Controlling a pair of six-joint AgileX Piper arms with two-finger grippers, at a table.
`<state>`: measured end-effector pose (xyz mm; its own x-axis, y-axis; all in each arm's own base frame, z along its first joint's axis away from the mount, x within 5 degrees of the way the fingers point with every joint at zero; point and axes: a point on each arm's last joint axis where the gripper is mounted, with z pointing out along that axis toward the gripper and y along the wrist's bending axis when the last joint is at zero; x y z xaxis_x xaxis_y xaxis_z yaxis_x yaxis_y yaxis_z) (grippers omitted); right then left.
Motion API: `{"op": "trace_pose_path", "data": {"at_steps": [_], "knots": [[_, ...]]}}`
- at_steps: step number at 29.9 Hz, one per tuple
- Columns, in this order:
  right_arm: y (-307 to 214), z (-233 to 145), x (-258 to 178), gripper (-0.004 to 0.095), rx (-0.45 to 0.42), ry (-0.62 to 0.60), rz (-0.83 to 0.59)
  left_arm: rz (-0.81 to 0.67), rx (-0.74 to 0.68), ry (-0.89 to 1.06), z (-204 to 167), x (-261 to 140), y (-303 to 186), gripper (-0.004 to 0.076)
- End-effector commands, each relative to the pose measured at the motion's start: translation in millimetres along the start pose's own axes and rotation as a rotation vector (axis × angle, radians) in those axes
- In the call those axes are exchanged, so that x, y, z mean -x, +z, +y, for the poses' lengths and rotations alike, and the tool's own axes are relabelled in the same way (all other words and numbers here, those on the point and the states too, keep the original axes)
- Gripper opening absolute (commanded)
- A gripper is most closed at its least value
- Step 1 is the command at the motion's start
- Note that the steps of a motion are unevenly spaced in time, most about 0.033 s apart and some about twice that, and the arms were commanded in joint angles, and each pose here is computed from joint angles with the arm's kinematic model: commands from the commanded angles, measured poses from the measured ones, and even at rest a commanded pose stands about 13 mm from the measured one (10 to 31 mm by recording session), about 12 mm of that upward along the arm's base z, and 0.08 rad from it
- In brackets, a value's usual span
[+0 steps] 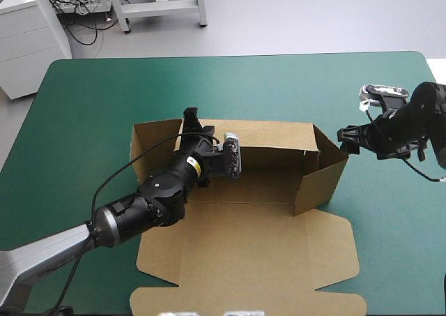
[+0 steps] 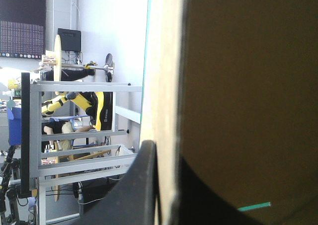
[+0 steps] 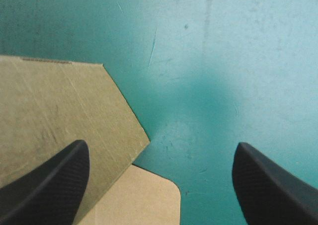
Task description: Fold the box
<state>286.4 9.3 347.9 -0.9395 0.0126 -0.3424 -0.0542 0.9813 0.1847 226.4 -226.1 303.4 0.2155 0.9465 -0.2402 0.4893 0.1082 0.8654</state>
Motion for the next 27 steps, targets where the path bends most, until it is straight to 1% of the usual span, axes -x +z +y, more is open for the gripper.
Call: {"op": "trace_pose_path", "data": {"at_steps": [1, 8, 13, 15, 19, 24, 27], "knots": [[-20.7, 7.4, -11.3, 0.0720, 0.044, -0.043, -0.053, -0.053, -0.030, -0.078, 0.4, 6.0, -4.5, -0.0032], [-20.2, 15.4, -23.2, 0.0720, 0.127, -0.073, -0.051, -0.056, -0.031, -0.083, 0.4, 6.3, -4.5, -0.0032], [-17.0, 23.9, -24.7, 0.0720, 0.233, -0.098, -0.055, -0.053, -0.030, -0.086, 0.4, 5.9, -4.5, -0.0032], [-17.6, 26.4, -24.3, 0.0720, 0.261, -0.092, -0.060, -0.052, -0.030, -0.086, 0.4, 5.9, -4.5, -0.0032], [-17.7, 28.5, -24.3, 0.0720, 0.272, -0.097, -0.061, -0.052, -0.030, -0.086, 0.4, 5.9, -4.5, -0.0032], [-14.9, 42.3, -27.2, 0.0720, 0.280, -0.155, -0.040, -0.052, -0.030, -0.086, 0.4, 5.9, -4.5, -0.0032], [-13.4, 47.4, -28.9, 0.0720, 0.267, -0.184, -0.028, -0.052, -0.030, -0.086, 0.4, 5.9, -4.5, -0.0032]]}}
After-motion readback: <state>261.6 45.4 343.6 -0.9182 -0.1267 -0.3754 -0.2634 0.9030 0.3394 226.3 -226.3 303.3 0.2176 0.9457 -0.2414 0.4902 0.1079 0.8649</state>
